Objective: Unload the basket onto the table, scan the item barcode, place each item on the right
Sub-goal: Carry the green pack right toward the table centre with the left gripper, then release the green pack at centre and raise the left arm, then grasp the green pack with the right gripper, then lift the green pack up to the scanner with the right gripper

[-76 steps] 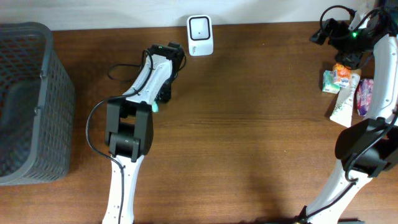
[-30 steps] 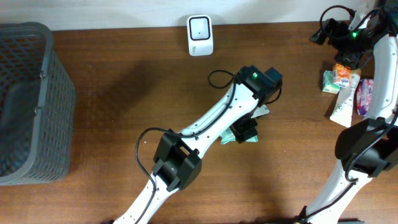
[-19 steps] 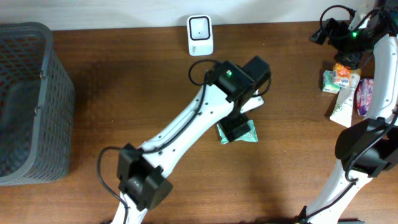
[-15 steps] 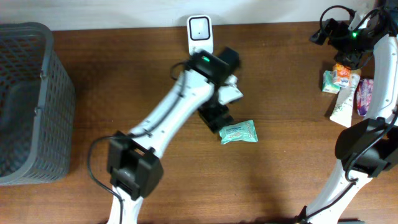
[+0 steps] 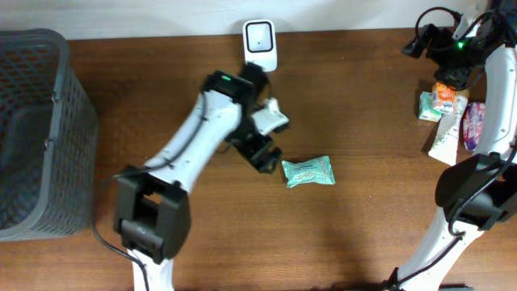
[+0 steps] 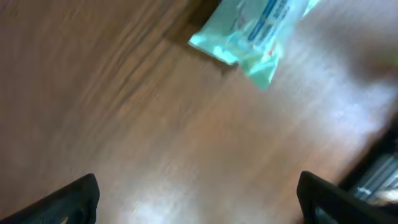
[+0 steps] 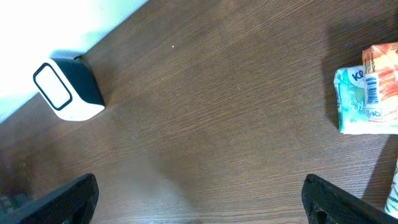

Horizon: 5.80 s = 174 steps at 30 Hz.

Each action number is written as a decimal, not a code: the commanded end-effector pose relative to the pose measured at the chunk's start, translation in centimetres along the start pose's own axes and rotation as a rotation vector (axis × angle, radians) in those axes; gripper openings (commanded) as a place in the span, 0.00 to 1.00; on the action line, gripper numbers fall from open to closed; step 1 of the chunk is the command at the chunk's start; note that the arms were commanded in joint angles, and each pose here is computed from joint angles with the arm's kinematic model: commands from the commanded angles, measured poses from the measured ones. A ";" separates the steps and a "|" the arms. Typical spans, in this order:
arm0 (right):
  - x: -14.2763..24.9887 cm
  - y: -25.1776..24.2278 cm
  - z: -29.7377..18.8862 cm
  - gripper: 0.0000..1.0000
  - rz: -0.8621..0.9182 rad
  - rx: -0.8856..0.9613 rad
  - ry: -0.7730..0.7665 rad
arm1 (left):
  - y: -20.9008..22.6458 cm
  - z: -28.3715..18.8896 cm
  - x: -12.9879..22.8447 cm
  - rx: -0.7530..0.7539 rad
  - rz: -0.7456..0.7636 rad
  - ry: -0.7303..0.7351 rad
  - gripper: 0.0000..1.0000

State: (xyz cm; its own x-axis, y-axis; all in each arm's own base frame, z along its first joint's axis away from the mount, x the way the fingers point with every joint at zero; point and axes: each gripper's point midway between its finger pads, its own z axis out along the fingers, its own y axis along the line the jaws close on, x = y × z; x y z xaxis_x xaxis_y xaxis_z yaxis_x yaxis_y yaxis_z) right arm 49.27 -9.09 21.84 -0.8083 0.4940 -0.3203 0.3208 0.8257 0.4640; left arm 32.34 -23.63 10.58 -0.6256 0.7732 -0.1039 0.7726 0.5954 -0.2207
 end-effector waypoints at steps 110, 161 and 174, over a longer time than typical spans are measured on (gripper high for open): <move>23.7 15.5 17.2 0.90 -0.643 0.219 0.341 | 22.0 -10.4 7.9 -0.577 -0.962 -0.280 0.99; 23.3 10.2 18.8 0.42 -0.566 0.663 0.243 | 22.0 -10.4 7.9 -0.577 -0.961 -0.280 0.99; 25.1 6.9 18.4 0.43 -0.314 -0.284 0.746 | 22.0 -10.4 7.9 -0.577 -0.961 -0.280 0.99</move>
State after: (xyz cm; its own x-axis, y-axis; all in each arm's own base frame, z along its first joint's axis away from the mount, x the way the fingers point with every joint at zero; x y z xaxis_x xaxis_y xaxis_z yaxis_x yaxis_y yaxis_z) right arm 41.10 12.58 2.27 -0.9851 -0.1206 0.1229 -0.0292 0.8203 0.5712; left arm 45.63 -2.07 14.52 -0.9345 -0.0722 -0.3487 -0.1334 0.9789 0.1548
